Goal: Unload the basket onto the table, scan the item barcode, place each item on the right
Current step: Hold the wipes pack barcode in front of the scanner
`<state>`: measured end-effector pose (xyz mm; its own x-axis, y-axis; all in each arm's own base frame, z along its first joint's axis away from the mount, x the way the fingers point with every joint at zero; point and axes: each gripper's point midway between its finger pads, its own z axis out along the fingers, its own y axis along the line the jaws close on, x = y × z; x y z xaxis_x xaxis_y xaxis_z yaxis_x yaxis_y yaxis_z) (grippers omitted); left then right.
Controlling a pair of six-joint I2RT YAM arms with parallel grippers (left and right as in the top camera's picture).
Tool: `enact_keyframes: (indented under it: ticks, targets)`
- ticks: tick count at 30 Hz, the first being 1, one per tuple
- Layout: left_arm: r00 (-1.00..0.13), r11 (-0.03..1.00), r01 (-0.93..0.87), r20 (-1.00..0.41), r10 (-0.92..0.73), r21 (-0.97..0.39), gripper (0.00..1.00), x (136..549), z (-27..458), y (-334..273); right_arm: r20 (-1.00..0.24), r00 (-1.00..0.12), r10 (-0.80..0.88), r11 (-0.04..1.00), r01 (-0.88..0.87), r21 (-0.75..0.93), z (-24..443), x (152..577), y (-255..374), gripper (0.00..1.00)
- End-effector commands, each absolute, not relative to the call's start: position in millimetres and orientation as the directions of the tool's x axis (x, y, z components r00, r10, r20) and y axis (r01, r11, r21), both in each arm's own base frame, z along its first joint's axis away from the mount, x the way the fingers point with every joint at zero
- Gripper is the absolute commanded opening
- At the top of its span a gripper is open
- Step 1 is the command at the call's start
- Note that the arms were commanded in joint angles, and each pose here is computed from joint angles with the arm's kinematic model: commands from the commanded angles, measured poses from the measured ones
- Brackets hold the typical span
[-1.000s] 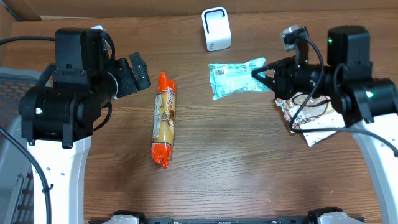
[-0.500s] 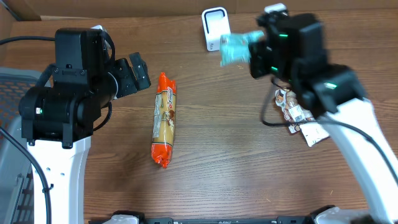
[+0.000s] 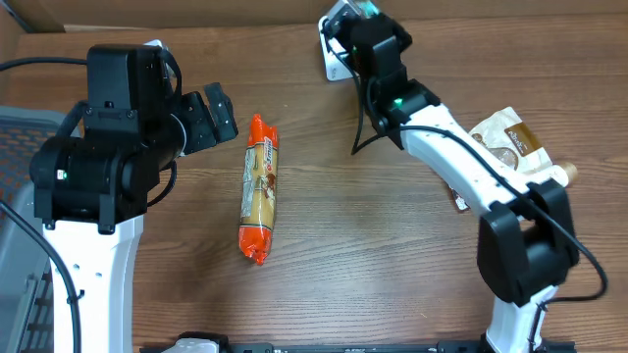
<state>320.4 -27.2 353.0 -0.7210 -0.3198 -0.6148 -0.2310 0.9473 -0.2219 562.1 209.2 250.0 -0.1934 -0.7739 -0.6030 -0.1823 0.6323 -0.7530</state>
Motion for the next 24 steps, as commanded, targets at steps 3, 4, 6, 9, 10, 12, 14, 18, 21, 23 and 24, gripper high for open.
enact_keyframes:
  ticks: [3, 4, 6, 9, 10, 12, 14, 18, 21, 23, 24]
  targets:
    - [-0.708, 0.944, -0.239, -0.625, -0.33, -0.228, 1.0, 321, 358, -25, -0.517, -0.097, -0.851, 0.523, -0.068, -0.849, 268, 583, 215, 0.04]
    - [-0.708, 0.944, -0.239, -0.625, -0.33, -0.228, 1.0, 321, 358, -25, -0.522, -0.083, -0.849, 0.528, -0.066, -0.847, 266, 585, 217, 0.04]
    - [-0.708, 0.944, -0.239, -0.625, -0.33, -0.228, 1.0, 321, 358, -25, -0.516, -0.058, -0.855, 0.519, -0.089, -0.85, 257, 589, 224, 0.04]
    - [-0.708, 0.944, -0.239, -0.625, -0.33, -0.228, 0.99, 321, 358, -25, -0.459, -0.038, -0.888, 0.46, -0.114, -0.88, 243, 593, 229, 0.04]
    - [-0.708, 0.944, -0.239, -0.625, -0.33, -0.228, 1.0, 321, 358, -25, -0.438, -0.033, -0.898, 0.439, -0.11, -0.892, 241, 595, 230, 0.04]
    - [-0.708, 0.944, -0.239, -0.625, -0.33, -0.228, 0.99, 321, 358, -25, -0.381, -0.02, -0.924, 0.381, -0.116, -0.917, 233, 597, 232, 0.04]
    - [-0.708, 0.944, -0.239, -0.625, -0.33, -0.228, 1.0, 321, 358, -25, -0.317, 0.004, -0.948, 0.314, -0.132, -0.94, 227, 598, 236, 0.04]
    - [-0.708, 0.944, -0.239, -0.625, -0.33, -0.228, 1.0, 321, 358, -25, -0.275, 0.034, -0.961, 0.269, -0.119, -0.956, 226, 601, 239, 0.04]
    - [-0.708, 0.944, -0.239, -0.625, -0.33, -0.228, 0.99, 321, 358, -25, -0.251, 0.053, -0.967, 0.244, -0.11, -0.963, 221, 604, 241, 0.04]
    - [-0.708, 0.944, -0.239, -0.625, -0.33, -0.228, 1.0, 321, 358, -25, -0.22, 0.06, -0.974, 0.213, -0.108, -0.971, 216, 607, 241, 0.04]
    - [-0.708, 0.944, -0.239, -0.625, -0.33, -0.228, 1.0, 321, 358, -25, -0.219, 0.058, -0.974, 0.212, -0.105, -0.972, 213, 608, 240, 0.04]
